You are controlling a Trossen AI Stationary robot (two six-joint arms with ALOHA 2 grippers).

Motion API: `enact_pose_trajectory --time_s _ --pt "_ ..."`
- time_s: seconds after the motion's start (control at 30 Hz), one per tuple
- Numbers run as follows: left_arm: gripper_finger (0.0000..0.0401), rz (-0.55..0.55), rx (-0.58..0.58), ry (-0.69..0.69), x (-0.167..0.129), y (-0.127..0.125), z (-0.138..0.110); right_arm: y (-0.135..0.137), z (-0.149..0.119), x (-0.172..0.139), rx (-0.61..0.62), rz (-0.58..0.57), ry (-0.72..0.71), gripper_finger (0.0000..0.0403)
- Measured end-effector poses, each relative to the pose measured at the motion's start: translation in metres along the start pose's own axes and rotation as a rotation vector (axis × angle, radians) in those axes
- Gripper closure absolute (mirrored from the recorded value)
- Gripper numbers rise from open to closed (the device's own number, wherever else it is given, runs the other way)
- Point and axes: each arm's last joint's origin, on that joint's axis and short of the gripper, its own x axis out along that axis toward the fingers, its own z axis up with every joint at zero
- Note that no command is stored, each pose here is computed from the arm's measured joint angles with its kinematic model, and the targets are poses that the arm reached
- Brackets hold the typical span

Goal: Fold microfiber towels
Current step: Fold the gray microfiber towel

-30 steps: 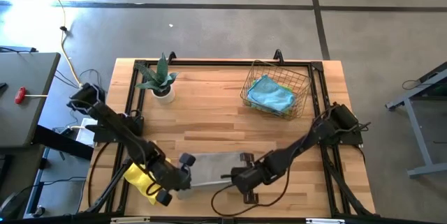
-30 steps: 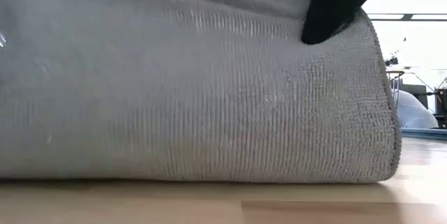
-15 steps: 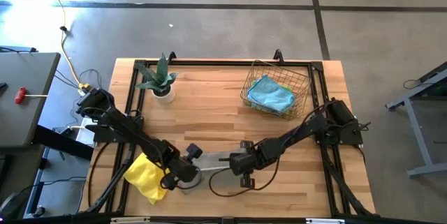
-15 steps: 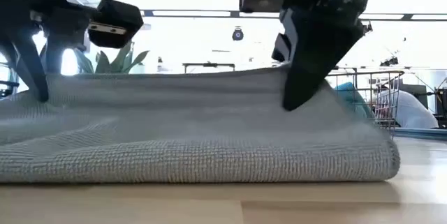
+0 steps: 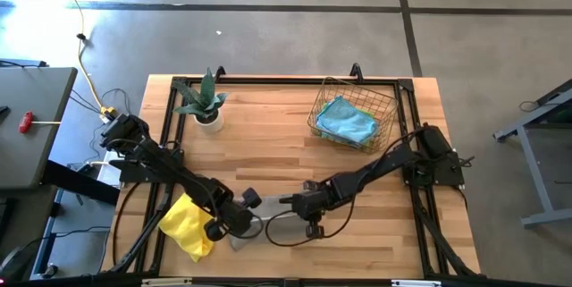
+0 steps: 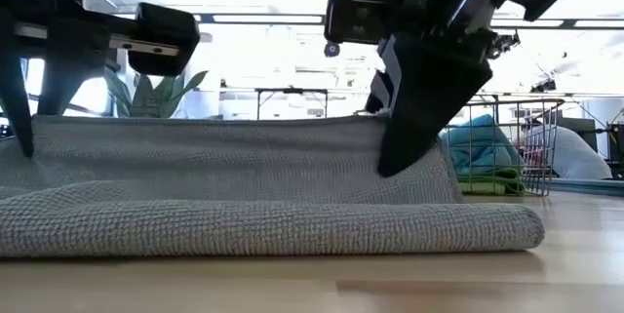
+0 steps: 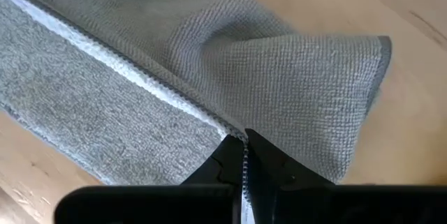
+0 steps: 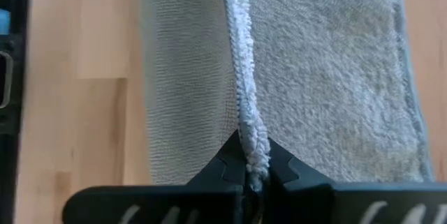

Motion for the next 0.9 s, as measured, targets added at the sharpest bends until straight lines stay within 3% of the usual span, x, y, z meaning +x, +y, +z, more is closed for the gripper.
enact_pose_trajectory --time_s 0.13,0.33,0.5,0.57,0.73,0.9 --pt "0.0401 0.005 -0.024 0.006 0.0 0.006 -0.002 -0.008 0.001 0.001 -0.005 -0.002 0.004 0.0403" --pt "0.0401 -0.175 -0.09 -0.093 -0.001 0.007 0.001 -0.01 0.005 0.0 0.008 0.119 0.011 0.0403" --pt "0.0401 -0.24 -0.107 -0.135 -0.001 0.006 0.004 -0.004 0.008 0.004 -0.083 0.215 -0.01 0.0403" --pt "0.0401 -0.202 -0.107 -0.122 0.0 0.006 0.004 -0.006 0.006 0.011 -0.097 0.198 0.0 0.0403" --pt "0.0401 0.018 -0.121 0.018 0.002 0.012 -0.005 -0.016 -0.001 0.021 -0.082 0.106 0.053 0.0403" --pt "0.0401 0.066 -0.089 0.098 0.002 0.017 -0.013 -0.02 0.0 0.019 -0.086 0.049 0.071 0.0403"
